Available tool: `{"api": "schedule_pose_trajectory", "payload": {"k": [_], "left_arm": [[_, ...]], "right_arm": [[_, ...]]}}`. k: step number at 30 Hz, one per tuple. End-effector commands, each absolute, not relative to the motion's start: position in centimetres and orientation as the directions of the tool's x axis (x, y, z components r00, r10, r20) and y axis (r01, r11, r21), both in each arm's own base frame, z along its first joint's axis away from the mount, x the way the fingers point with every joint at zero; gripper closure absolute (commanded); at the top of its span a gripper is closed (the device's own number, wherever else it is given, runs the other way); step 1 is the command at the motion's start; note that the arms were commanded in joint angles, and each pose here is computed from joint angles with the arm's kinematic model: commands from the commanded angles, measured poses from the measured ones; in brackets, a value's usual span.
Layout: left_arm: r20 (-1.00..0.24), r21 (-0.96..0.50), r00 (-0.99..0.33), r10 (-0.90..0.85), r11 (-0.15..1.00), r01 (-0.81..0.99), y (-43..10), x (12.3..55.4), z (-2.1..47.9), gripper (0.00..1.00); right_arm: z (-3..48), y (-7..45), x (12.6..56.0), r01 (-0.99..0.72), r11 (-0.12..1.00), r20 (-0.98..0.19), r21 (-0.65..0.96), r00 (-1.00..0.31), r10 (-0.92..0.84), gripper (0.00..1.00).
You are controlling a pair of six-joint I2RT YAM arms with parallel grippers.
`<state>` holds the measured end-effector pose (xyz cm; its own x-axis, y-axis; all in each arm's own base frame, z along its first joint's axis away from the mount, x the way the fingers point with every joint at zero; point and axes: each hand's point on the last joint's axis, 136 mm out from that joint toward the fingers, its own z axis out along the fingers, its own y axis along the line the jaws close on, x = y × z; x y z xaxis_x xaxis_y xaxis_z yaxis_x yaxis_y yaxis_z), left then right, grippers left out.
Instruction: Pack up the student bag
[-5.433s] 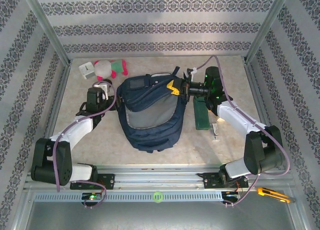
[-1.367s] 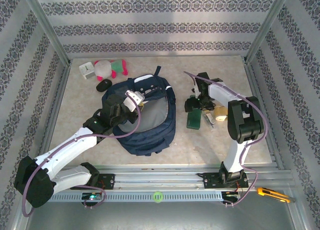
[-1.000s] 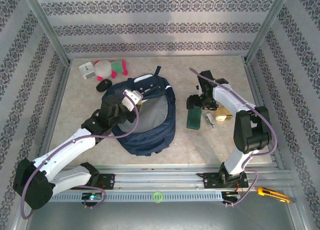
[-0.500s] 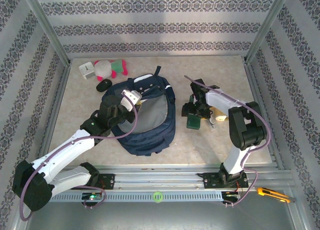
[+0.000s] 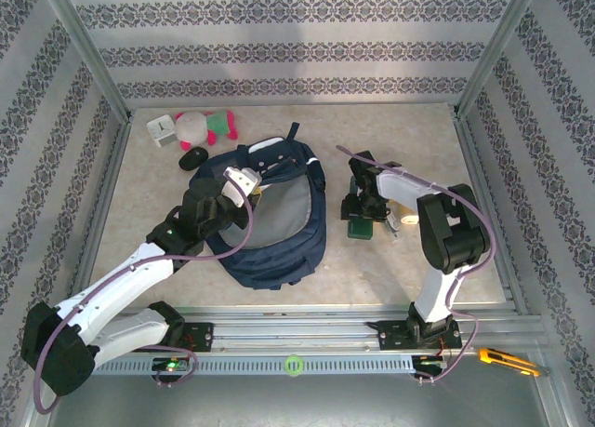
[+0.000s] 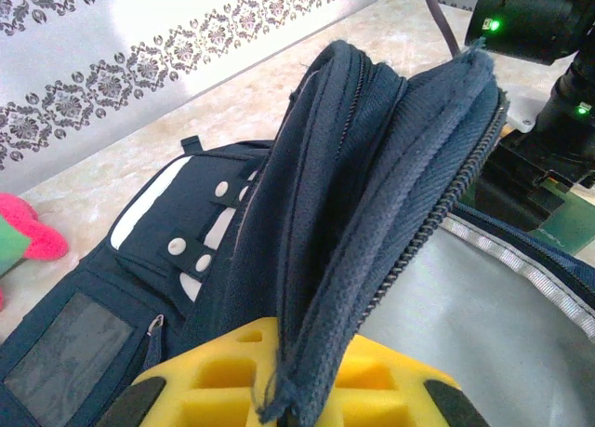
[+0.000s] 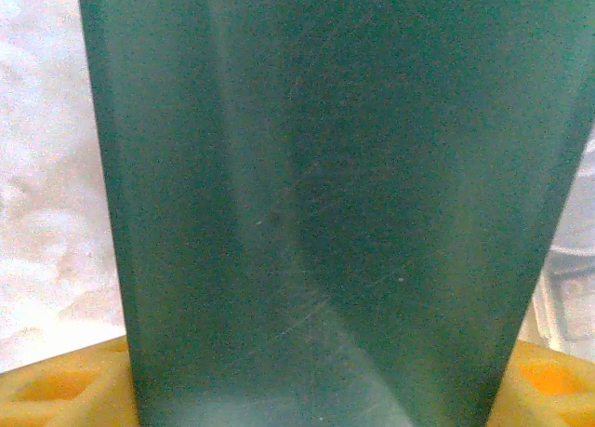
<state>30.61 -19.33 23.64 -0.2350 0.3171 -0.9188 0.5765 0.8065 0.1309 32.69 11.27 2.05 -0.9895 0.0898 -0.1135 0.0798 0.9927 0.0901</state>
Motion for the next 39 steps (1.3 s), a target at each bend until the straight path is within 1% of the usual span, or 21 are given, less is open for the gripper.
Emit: {"api": "schedule_pose_trajectory", "payload": {"k": [1,3,6,9,12,13,15,17,19,20,23,26,31,34,37,39], "left_arm": [[-0.965,0.093,-0.159,0.207,0.842,0.531,-18.7,31.4,28.3,1.0],[-0.963,0.053,-0.197,0.181,0.851,0.523,-18.5,31.7,28.2,1.0],[-0.964,0.025,-0.209,0.165,0.836,0.548,-18.9,31.4,28.5,1.0],[-0.959,0.007,-0.233,0.162,0.835,0.55,-18.9,31.3,28.7,1.0],[-0.951,-0.021,-0.27,0.152,0.839,0.544,-18.9,31.4,28.9,1.0],[-0.949,-0.033,-0.28,0.146,0.836,0.548,-19.0,31.3,29.1,1.0],[-0.947,-0.063,-0.295,0.123,0.834,0.548,-19.2,31.3,29.5,1.0],[-0.952,-0.083,-0.29,0.099,0.826,0.557,-19.4,31.2,30.2,1.0],[-0.957,-0.09,-0.277,0.088,0.815,0.573,-19.7,31.1,30.8,1.0],[-0.958,-0.09,-0.272,0.088,0.81,0.579,-19.8,31.0,31.0,1.0],[-0.961,-0.074,-0.257,0.103,0.799,0.597,-20.2,31.0,31.3,1.0],[-0.963,-0.057,-0.244,0.119,0.79,0.61,-20.4,31.0,31.5,1.0],[-0.967,-0.046,-0.223,0.121,0.782,0.622,-20.6,31.1,32.3,1.0],[-0.971,-0.049,-0.211,0.111,0.774,0.632,-20.7,31.1,32.8,1.0],[-0.973,-0.052,-0.204,0.104,0.767,0.64,-20.8,31.0,33.1,1.0],[-0.974,-0.054,-0.203,0.101,0.766,0.64,-20.8,30.9,33.1,1.0]], "right_arm": [[6.6,11.7,33.5,-0.016,0.993,-0.27,0.117,-0.963,0.016,0.33],[9.4,12.2,33.3,-0.106,0.983,-0.344,0.148,-0.938,-0.049,0.35],[13.5,13.2,32.7,-0.288,0.944,-0.453,0.161,-0.872,-0.188,0.38],[17.3,15.1,31.3,-0.513,0.843,-0.564,0.16,-0.749,-0.348,0.41],[20.6,17.1,29.5,-0.727,0.68,-0.666,0.093,-0.553,-0.501,0.45],[21.5,17.9,28.6,-0.793,0.607,-0.69,0.05,-0.467,-0.554,0.47],[22.7,19.4,26.4,-0.908,0.416,-0.708,-0.059,-0.256,-0.658,0.49],[23.4,20.8,24.6,-0.953,0.224,-0.681,-0.205,-0.025,-0.731,0.48],[23.4,21.9,23.9,-0.942,0.099,-0.624,-0.32,0.132,-0.77,0.47],[23.2,22.6,23.7,-0.927,0.026,-0.574,-0.375,0.211,-0.791,0.47],[22.3,24.3,23.9,-0.865,-0.157,-0.413,-0.476,0.378,-0.829,0.46],[21.4,26.4,24.5,-0.811,-0.28,-0.314,-0.513,0.481,-0.818,0.46],[19.3,29.3,25.7,-0.767,-0.404,-0.227,-0.498,0.565,-0.793,0.44],[17.7,30.3,26.4,-0.772,-0.437,-0.211,-0.462,0.574,-0.791,0.42],[16.6,31.2,27.4,-0.79,-0.419,-0.217,-0.447,0.551,-0.806,0.36],[16.5,31.8,28.4,-0.811,-0.365,-0.227,-0.457,0.503,-0.834,0.3]]}}
